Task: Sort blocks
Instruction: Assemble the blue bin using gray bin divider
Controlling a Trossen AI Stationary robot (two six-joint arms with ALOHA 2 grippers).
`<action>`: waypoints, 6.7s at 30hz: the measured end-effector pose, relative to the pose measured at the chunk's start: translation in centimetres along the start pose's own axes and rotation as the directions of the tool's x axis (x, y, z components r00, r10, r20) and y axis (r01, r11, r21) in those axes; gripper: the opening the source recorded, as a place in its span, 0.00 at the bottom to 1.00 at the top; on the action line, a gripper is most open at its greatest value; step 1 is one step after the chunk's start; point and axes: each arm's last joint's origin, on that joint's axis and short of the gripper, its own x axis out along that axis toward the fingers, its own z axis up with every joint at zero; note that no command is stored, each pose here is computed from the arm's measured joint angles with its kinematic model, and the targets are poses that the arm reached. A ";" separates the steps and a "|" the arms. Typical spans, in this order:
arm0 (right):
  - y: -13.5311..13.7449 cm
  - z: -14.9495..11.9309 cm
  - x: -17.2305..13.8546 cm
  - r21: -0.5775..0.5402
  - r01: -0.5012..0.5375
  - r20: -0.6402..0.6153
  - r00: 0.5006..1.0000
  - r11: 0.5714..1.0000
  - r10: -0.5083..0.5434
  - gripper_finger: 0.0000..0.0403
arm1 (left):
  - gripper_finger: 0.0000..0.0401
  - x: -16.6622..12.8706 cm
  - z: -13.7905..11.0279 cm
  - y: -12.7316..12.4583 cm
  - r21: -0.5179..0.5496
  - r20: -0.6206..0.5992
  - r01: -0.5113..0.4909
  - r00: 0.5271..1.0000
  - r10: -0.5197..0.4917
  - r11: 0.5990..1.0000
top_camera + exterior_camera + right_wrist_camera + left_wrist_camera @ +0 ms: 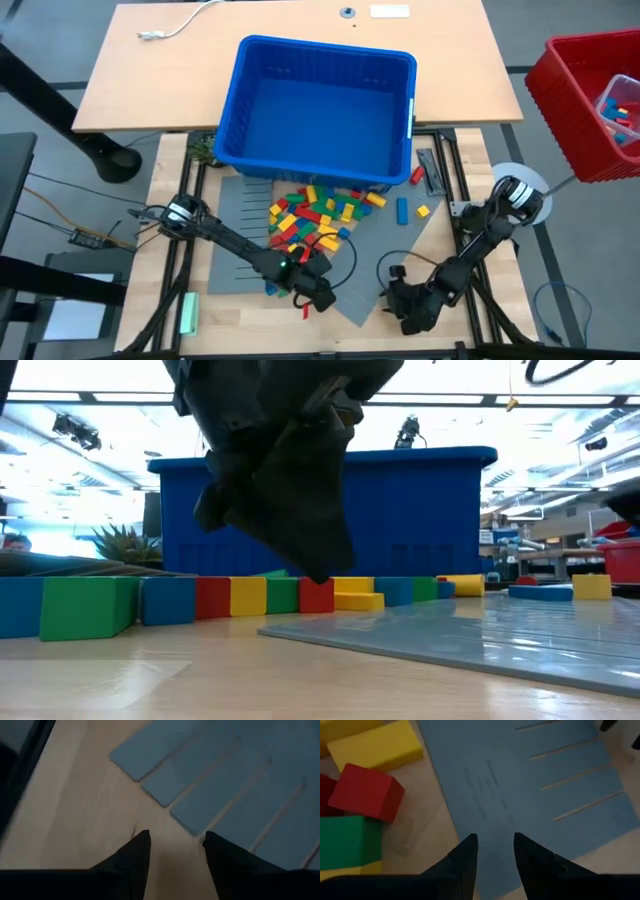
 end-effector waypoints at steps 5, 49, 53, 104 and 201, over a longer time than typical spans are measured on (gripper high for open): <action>0.4 -0.5 1.1 -0.340 0.053 0.031 0.999 0.939 -0.045 0.42 | 0.34 0.4 1.0 0.6 -0.024 -0.015 0.008 1.000 -0.008 1.000; 0.4 2.2 0.9 -0.222 0.038 0.184 0.983 0.974 0.004 0.26 | 0.33 1.0 1.5 -6.1 0.141 0.079 0.345 0.931 -0.357 0.928; 0.3 4.2 -1.6 -0.078 -0.016 0.250 0.968 0.997 0.035 0.26 | 0.29 -2.1 1.9 -8.2 0.278 0.055 0.286 0.948 -0.312 0.917; -8.9 4.4 -8.9 0.488 0.151 -0.020 0.987 0.860 -0.162 0.14 | 0.26 -3.2 -6.1 -9.5 0.280 -0.088 0.047 0.996 -0.023 0.959; -5.5 -1.1 -2.3 0.213 0.034 -0.062 0.998 0.976 -0.021 0.19 | 0.18 -0.7 -10.4 -5.6 -0.298 0.201 0.200 0.969 -0.144 0.933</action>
